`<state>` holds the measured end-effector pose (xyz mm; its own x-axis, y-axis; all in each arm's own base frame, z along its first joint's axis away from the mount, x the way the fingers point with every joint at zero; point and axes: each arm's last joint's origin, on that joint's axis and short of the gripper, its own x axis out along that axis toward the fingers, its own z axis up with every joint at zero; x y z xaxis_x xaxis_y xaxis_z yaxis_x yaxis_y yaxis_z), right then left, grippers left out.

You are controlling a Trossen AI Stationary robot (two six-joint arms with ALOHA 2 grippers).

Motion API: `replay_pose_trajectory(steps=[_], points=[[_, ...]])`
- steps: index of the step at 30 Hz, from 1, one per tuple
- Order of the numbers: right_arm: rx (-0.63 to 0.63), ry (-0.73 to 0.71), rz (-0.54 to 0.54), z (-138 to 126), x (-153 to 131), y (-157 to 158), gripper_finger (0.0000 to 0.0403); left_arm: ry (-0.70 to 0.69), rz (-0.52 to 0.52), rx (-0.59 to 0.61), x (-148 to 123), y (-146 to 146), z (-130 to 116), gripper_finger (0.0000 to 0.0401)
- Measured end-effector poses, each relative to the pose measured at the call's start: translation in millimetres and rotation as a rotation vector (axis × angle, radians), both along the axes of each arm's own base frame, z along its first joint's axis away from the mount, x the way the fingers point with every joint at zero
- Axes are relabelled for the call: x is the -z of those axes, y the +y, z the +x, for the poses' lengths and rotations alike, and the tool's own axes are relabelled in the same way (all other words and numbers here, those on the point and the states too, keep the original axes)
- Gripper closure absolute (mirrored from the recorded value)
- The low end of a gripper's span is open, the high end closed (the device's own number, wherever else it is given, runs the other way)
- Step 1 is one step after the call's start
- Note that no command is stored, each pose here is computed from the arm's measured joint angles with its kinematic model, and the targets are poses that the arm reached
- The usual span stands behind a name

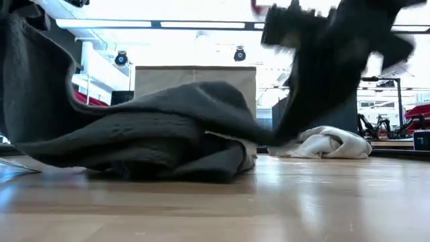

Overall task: Fold towel
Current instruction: Fold the dark gray towel

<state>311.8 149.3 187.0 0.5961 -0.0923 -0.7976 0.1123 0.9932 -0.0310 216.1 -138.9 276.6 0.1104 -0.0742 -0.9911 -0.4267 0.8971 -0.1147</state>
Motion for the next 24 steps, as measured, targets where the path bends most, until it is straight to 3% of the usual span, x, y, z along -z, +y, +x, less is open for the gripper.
replay_pose_trajectory(steps=[6, 14, 19, 24], points=[[0.079, -0.148, -0.122, -39, -113, -7, 0.0395, -0.136, 0.031, 0.029, -43, 6, -3, 0.0401], [0.205, -0.468, -0.351, -72, -256, -28, 0.0395, -0.352, 0.239, 0.035, -123, 32, -17, 0.0401], [0.261, -0.602, -0.450, -93, -317, -43, 0.0395, -0.579, 0.334, 0.052, -180, 50, -26, 0.0401], [0.297, -0.662, -0.509, -113, -354, -57, 0.0395, -0.775, 0.420, 0.042, -228, 70, -45, 0.0401]])
